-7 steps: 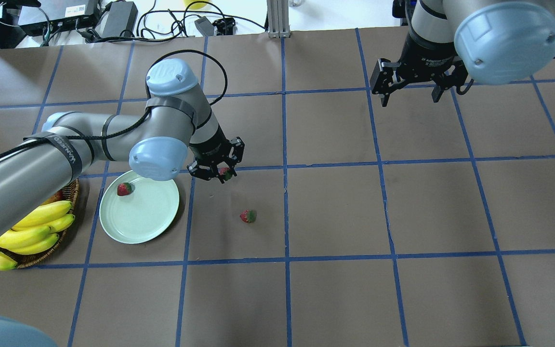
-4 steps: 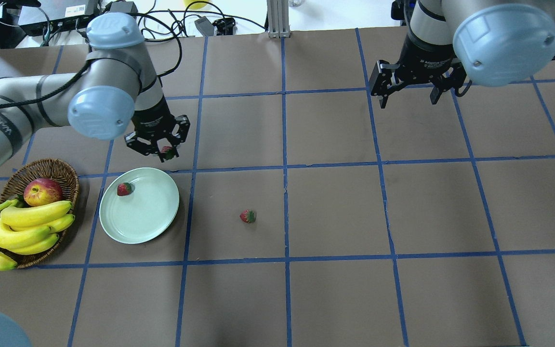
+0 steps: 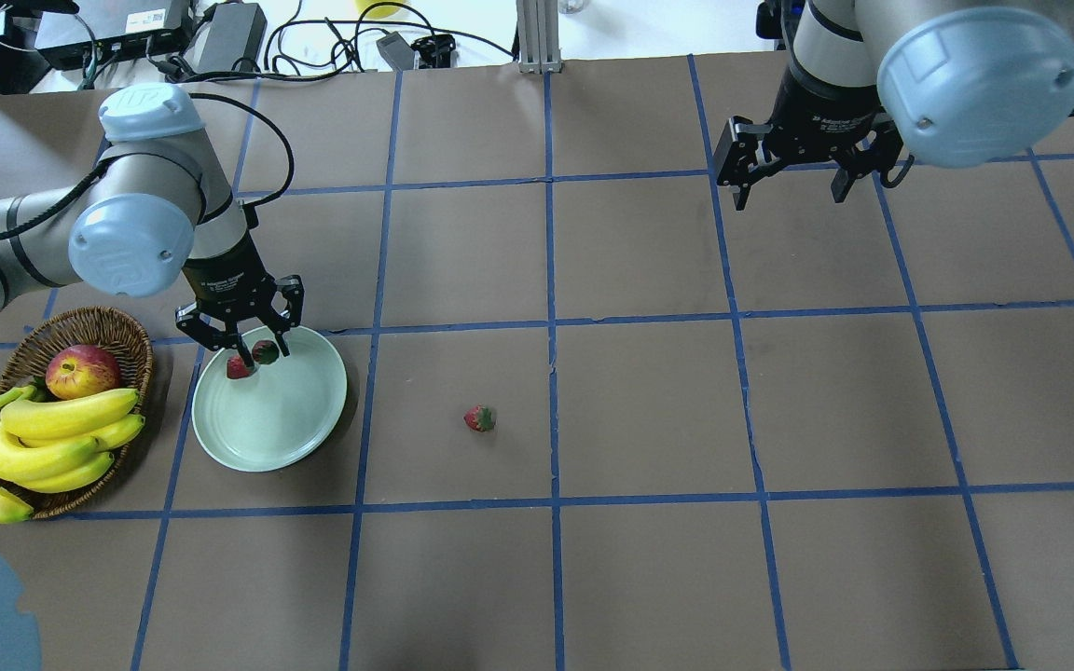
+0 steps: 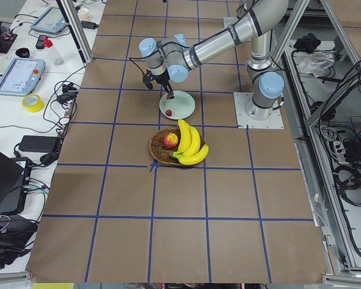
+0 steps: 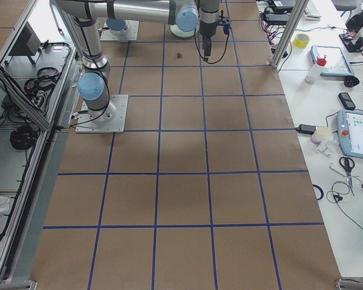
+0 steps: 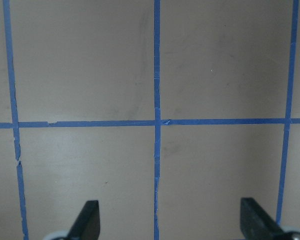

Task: Collect all strawberries into plate
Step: 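Lower the held strawberry into the plate and open the left gripper, then reach the left gripper to the last strawberry and grasp it, then place the last strawberry in the plate and open the left gripper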

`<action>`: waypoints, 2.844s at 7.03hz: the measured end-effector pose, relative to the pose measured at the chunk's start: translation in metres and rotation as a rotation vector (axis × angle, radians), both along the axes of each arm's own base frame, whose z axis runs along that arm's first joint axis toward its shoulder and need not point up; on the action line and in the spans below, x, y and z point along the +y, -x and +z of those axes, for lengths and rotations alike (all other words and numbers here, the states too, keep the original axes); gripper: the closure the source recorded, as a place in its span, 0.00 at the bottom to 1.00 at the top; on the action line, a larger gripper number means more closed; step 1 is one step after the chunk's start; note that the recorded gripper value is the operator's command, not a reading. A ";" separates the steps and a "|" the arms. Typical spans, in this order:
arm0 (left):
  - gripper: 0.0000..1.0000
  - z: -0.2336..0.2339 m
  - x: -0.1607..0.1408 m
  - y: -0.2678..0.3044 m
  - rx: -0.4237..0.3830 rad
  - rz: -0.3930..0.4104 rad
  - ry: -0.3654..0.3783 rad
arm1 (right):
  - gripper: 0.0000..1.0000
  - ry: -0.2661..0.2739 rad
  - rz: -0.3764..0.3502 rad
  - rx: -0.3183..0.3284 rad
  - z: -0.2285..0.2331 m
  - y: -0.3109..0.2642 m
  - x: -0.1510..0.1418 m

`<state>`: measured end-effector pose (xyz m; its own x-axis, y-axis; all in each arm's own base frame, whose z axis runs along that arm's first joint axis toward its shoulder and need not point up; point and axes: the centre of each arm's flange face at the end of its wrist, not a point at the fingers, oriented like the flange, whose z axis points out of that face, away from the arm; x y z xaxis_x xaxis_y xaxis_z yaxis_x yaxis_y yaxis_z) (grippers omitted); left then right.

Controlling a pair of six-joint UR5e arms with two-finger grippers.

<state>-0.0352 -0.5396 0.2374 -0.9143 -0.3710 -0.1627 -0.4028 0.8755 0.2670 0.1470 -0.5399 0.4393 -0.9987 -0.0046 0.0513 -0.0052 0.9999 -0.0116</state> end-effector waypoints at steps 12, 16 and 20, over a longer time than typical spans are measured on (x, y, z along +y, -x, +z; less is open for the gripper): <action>0.70 -0.058 0.081 0.205 0.156 0.266 0.054 | 0.00 0.007 0.000 0.005 0.003 0.001 -0.001; 1.00 -0.062 0.078 0.211 0.204 0.271 0.046 | 0.00 0.015 -0.002 0.007 0.006 0.002 -0.002; 1.00 0.002 0.030 0.183 0.087 0.155 0.198 | 0.00 0.021 -0.002 0.008 0.010 0.002 -0.002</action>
